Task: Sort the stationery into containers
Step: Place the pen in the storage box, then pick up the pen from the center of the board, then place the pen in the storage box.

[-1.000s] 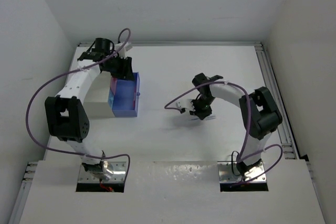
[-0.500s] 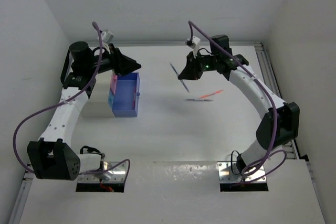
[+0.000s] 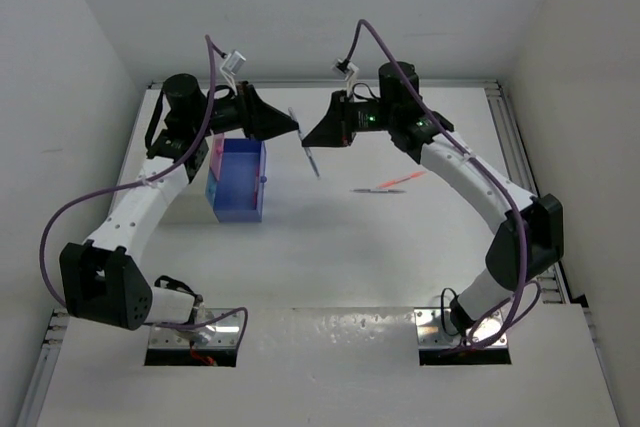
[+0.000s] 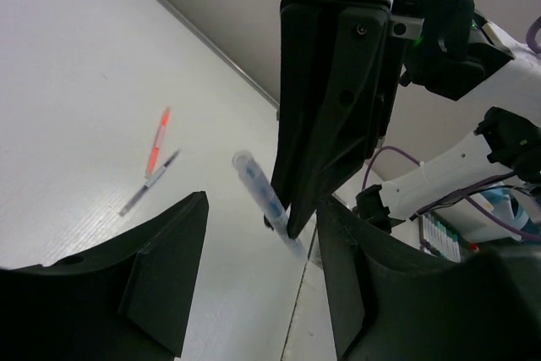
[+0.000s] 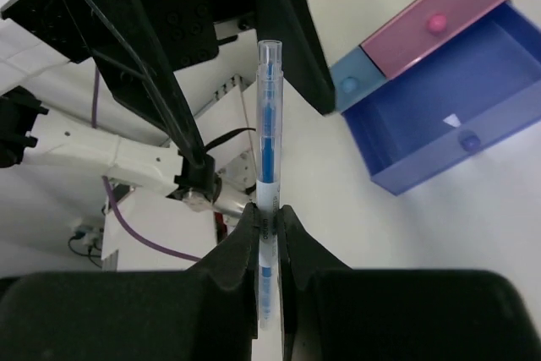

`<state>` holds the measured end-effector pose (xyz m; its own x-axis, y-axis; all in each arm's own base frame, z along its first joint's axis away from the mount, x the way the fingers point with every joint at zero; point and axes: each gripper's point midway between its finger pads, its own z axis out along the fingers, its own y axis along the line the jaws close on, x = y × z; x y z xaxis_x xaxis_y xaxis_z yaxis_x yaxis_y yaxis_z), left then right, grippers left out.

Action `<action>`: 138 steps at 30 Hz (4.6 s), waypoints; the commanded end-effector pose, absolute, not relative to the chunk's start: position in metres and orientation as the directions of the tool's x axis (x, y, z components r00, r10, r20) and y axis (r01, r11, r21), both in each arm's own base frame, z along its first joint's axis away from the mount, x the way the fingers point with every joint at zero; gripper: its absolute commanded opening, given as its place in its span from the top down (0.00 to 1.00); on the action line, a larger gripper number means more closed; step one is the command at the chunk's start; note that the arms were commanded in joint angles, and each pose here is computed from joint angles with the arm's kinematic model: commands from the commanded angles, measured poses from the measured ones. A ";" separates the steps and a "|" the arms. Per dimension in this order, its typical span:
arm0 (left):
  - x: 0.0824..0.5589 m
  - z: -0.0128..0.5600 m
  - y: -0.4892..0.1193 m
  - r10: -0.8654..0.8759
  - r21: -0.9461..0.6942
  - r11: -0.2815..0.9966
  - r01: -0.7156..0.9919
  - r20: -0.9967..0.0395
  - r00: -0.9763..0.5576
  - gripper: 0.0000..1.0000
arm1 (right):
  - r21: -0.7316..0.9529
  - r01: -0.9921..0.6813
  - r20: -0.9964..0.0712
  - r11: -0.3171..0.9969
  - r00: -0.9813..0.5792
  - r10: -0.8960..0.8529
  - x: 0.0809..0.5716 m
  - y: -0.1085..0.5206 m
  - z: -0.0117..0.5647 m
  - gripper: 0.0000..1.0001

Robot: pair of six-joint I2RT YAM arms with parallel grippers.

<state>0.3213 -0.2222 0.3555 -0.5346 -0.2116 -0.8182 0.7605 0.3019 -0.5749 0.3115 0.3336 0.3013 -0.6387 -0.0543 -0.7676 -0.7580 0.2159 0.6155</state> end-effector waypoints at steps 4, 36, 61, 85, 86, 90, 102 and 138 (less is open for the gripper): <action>0.314 0.372 -0.236 -0.222 -0.524 0.274 0.807 -0.850 -0.477 0.40 | 0.601 -0.788 -0.790 0.137 -0.611 -0.050 0.300 0.352 0.320 1.00; 0.426 0.156 -0.060 0.177 -0.039 0.966 0.255 -0.618 -0.766 1.00 | 0.132 -0.784 -0.715 0.607 -0.499 -0.489 0.389 0.184 0.135 0.53; 0.416 0.174 -0.082 0.163 -0.135 0.936 0.326 -0.656 -0.737 0.59 | -0.053 -0.978 -0.390 0.200 -0.164 -0.906 0.374 0.183 0.004 0.65; 0.390 0.251 -0.124 0.064 -0.260 0.819 0.512 -0.844 -0.532 0.59 | 0.134 -0.927 -0.710 0.349 -0.336 -0.619 0.348 0.264 0.142 1.00; 0.383 0.252 -0.135 0.052 -0.282 0.776 0.565 -0.864 -0.501 0.59 | 0.205 -0.891 -0.741 0.406 -0.412 -0.530 0.353 0.269 0.165 1.00; 0.350 0.283 -0.164 -0.042 -0.346 0.654 0.673 -0.905 -0.424 0.57 | 0.442 -0.808 -0.776 0.390 -0.562 -0.285 0.345 0.288 0.216 1.00; 0.310 0.323 -0.226 -0.224 -0.525 0.409 0.746 -0.850 -0.476 0.33 | 0.755 -0.625 -0.655 0.200 -0.738 0.164 0.336 0.328 0.307 1.00; 0.350 0.259 -0.167 -0.090 -0.436 0.714 0.548 -0.834 -0.545 1.00 | 0.743 -0.628 -0.668 0.229 -0.714 0.208 0.361 0.318 0.312 0.41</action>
